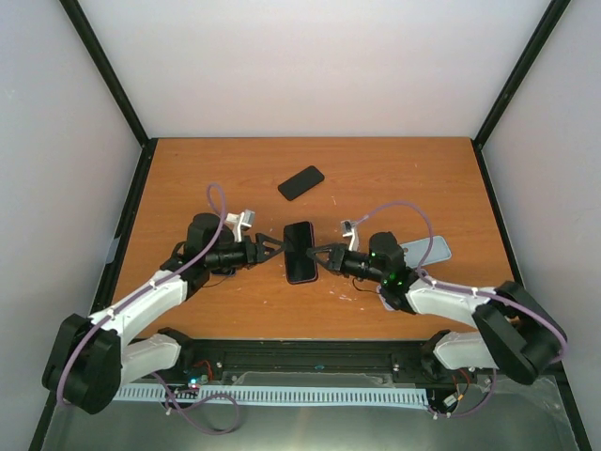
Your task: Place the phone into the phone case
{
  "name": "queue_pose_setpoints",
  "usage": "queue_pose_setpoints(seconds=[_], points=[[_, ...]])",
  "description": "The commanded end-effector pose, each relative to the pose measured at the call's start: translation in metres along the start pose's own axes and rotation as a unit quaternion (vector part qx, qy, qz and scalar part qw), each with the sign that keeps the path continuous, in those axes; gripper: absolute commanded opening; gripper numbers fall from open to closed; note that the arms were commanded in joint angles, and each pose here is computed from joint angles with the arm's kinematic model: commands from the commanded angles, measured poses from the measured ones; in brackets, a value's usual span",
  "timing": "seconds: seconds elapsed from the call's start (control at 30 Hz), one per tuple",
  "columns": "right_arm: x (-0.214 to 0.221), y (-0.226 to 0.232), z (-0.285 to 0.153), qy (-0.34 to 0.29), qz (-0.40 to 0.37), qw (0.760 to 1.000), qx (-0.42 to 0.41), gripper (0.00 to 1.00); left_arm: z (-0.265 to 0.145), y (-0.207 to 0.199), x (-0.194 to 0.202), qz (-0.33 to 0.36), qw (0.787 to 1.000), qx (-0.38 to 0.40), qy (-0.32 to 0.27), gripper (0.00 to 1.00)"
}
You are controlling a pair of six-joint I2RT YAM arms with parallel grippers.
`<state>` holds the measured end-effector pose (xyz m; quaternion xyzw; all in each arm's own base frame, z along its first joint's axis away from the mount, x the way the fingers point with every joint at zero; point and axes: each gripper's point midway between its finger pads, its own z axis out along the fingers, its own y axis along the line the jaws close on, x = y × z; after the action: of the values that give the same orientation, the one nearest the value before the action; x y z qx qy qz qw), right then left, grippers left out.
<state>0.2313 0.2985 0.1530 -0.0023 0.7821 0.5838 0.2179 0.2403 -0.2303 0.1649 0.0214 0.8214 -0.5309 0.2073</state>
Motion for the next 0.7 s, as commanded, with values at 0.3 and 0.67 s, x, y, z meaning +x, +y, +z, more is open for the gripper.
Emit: queue_pose_setpoints(seconds=[0.3, 0.67], points=[[-0.019, 0.090, -0.032, -0.044, -0.040, 0.989, -0.134, 0.08, -0.016, -0.065, -0.001, 0.054, 0.986, 0.157, 0.002, 0.58], [-0.011, 0.089, -0.025, -0.026, -0.020, 0.988, -0.153, 0.09, -0.010, -0.059, 0.002, 0.045, 0.985, 0.165, 0.009, 0.51]])
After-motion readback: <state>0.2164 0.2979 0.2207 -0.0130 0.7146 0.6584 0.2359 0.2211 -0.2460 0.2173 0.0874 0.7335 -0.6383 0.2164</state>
